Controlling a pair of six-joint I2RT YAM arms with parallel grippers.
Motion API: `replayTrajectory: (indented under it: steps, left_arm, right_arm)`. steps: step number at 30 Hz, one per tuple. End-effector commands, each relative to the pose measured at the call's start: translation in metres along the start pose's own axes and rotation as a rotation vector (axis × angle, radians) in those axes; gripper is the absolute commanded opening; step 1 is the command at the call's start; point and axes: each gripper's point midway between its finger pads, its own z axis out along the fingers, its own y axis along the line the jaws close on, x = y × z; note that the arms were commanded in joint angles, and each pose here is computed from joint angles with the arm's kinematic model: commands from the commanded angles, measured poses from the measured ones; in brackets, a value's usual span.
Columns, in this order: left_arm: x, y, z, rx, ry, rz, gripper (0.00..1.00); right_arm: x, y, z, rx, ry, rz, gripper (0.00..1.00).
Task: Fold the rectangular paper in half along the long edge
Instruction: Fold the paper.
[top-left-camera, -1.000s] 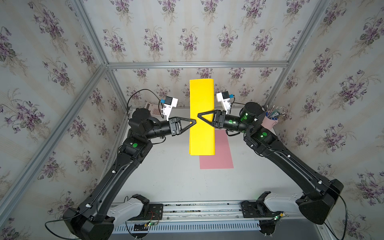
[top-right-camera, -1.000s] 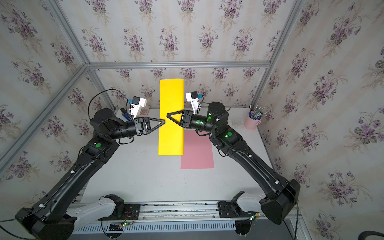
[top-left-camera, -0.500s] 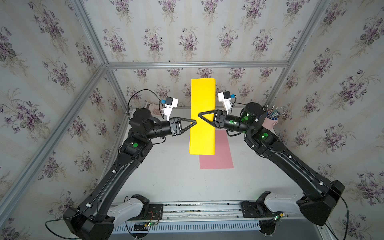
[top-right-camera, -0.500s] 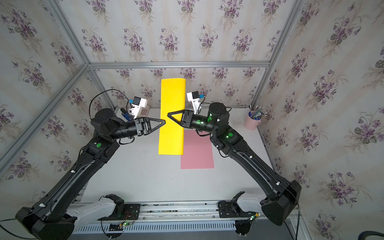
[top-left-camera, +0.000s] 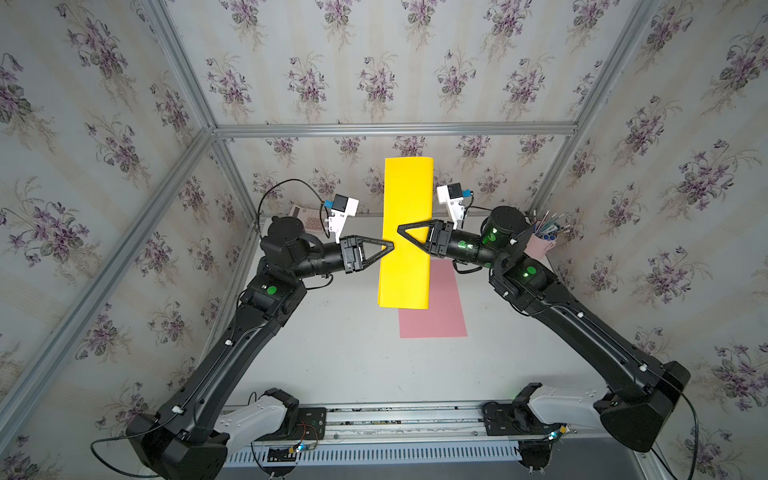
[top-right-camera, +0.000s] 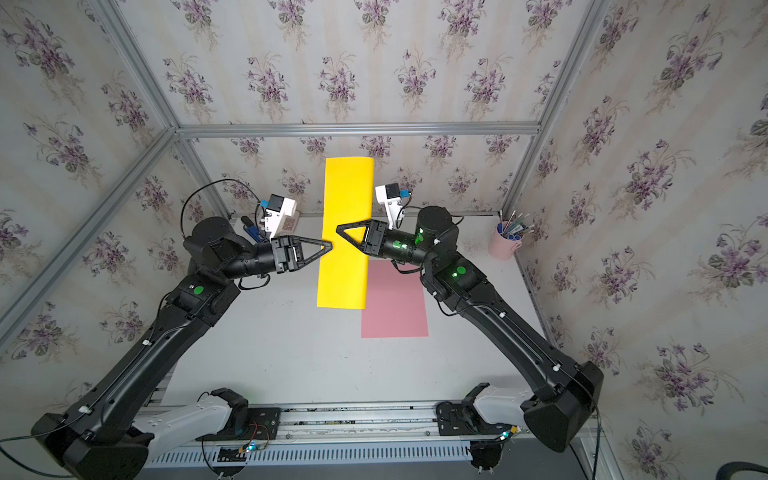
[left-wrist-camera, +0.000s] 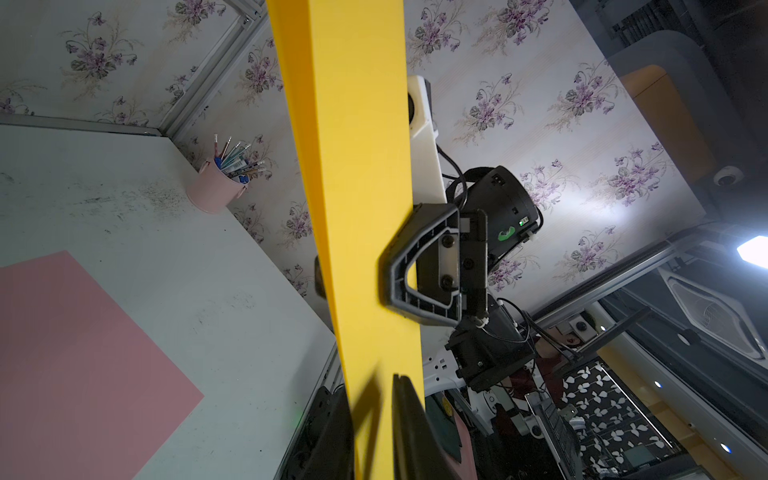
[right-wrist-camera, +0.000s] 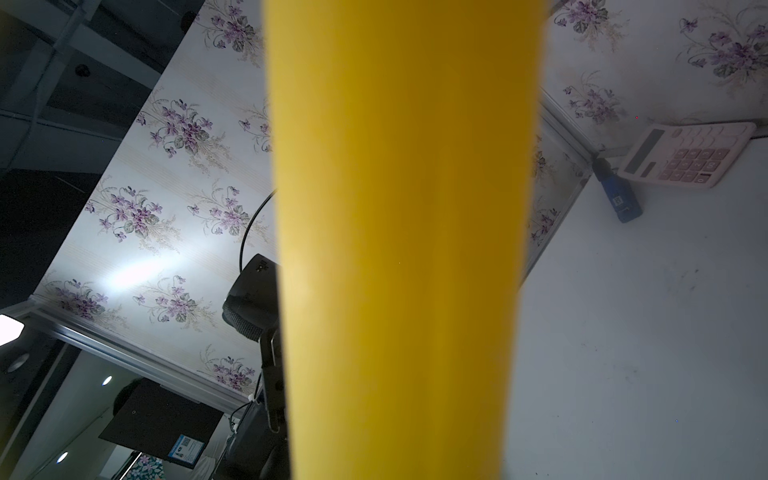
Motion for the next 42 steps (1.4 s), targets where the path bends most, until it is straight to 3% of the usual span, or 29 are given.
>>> replayTrajectory:
  steps: [1,18,24,29,38,42]
  left_arm:
    - [0.000,-0.005,0.000,0.021,0.007,0.032,0.19]
    - [0.002,-0.006,0.003,0.030,0.016,0.036,0.18]
    - [0.001,-0.009,0.003,0.039,0.016,0.046,0.12]
    - [0.001,-0.013,0.002,0.054,0.016,0.060,0.01]
    - [0.000,-0.026,-0.004,0.070,-0.001,0.092,0.00]
    - [-0.002,-0.031,-0.008,0.064,-0.020,0.103,0.00]
  right_arm:
    - [-0.003,0.002,-0.002,0.002,-0.014,-0.019,0.29]
    - [-0.003,0.000,-0.002,0.027,-0.023,-0.033,0.27]
    - [-0.004,0.003,-0.003,0.018,-0.026,-0.038,0.27]
    - [-0.002,0.006,-0.003,0.008,-0.013,-0.051,0.28]
    - [0.009,0.024,-0.006,-0.055,0.084,-0.125,0.50]
    - [0.015,0.034,-0.011,-0.100,0.132,-0.141,0.55]
